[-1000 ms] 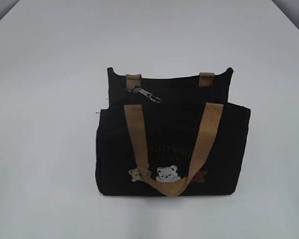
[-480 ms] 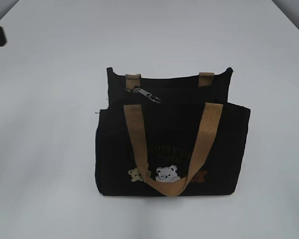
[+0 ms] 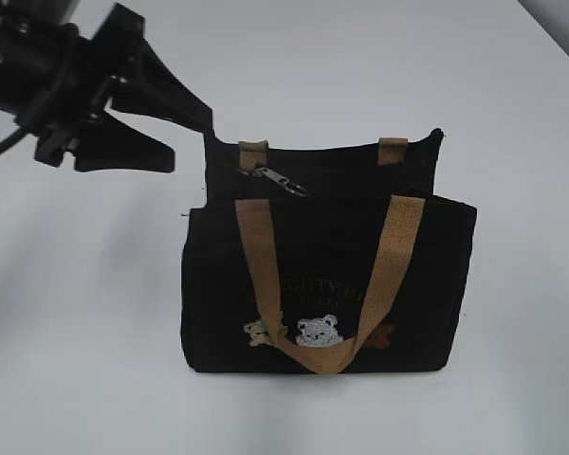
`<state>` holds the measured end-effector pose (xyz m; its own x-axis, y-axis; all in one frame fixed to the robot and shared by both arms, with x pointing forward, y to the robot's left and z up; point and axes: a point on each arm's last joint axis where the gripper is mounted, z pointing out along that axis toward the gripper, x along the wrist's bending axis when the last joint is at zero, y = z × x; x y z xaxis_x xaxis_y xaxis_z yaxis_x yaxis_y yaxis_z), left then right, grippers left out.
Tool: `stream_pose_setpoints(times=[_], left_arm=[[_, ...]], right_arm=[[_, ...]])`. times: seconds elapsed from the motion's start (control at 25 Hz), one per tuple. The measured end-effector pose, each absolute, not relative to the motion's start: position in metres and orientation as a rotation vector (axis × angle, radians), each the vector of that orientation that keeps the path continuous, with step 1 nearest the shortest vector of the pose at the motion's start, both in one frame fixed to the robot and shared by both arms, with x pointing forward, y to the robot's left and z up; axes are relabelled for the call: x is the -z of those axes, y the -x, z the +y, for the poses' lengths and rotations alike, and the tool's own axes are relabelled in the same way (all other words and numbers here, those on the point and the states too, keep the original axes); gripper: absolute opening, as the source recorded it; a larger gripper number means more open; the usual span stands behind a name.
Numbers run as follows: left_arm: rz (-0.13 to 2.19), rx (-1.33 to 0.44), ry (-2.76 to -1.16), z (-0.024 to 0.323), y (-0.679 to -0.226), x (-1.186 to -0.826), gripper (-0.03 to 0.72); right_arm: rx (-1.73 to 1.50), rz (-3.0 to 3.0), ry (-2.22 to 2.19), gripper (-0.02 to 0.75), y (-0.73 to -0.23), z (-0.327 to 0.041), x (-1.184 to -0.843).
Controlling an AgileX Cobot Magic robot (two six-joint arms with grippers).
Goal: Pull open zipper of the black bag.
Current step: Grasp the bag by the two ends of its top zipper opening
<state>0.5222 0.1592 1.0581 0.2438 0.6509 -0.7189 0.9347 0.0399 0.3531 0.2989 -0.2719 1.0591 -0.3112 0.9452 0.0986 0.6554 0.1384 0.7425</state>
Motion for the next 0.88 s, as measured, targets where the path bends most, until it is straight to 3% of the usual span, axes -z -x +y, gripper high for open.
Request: stream_pose_setpoints(times=[0.32,0.68,0.88], left_arm=[[1.550,0.424,-1.702,0.138,-0.565,-1.022,0.458],[1.509,0.413,-1.741,0.119,-0.584,-1.014,0.166],[1.487,0.384,-1.763,0.119,-0.587,-1.018,0.032]], right_arm=[[-1.135,2.140,-1.391,0.508,-0.359,-0.255,-1.089],[-1.171,2.438,-1.059,0.505,-0.434,-0.205,-1.105],[-1.145,2.576,-0.808,0.433,-0.470,-0.164,-1.103]])
